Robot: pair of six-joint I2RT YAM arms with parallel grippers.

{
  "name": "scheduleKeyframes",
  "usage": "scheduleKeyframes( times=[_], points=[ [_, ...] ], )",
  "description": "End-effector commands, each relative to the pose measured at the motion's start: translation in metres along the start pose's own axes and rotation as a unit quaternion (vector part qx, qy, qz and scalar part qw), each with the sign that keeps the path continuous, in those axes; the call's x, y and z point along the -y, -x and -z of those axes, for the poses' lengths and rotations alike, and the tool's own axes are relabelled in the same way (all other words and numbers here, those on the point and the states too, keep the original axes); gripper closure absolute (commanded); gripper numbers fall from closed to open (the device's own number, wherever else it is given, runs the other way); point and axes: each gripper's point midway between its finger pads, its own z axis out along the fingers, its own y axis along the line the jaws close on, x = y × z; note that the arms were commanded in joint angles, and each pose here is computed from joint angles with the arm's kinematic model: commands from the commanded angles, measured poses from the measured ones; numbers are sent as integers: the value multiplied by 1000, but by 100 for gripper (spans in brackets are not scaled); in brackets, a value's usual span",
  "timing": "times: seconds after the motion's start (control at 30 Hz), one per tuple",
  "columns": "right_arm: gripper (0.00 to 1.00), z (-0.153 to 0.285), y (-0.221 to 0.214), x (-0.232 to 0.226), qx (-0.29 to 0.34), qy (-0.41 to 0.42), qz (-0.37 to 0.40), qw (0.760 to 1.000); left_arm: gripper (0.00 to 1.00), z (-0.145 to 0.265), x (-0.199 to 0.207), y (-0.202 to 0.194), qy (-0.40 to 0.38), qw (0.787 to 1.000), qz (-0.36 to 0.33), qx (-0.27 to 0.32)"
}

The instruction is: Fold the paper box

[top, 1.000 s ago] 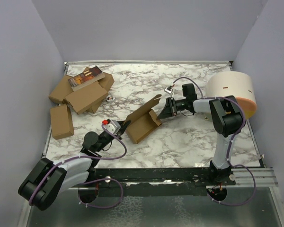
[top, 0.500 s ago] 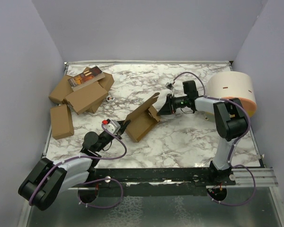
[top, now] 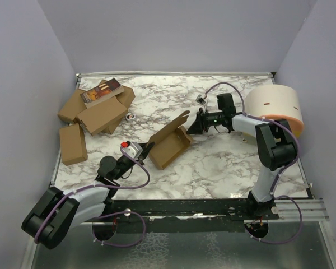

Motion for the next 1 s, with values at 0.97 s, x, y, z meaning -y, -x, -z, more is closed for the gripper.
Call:
scheduleKeyframes(
  times=[0.97],
  points=[
    [56, -22, -18, -5, -19, 5, 1, 1000, 100, -2, 5, 9, -8, 999, 27, 21]
  ],
)
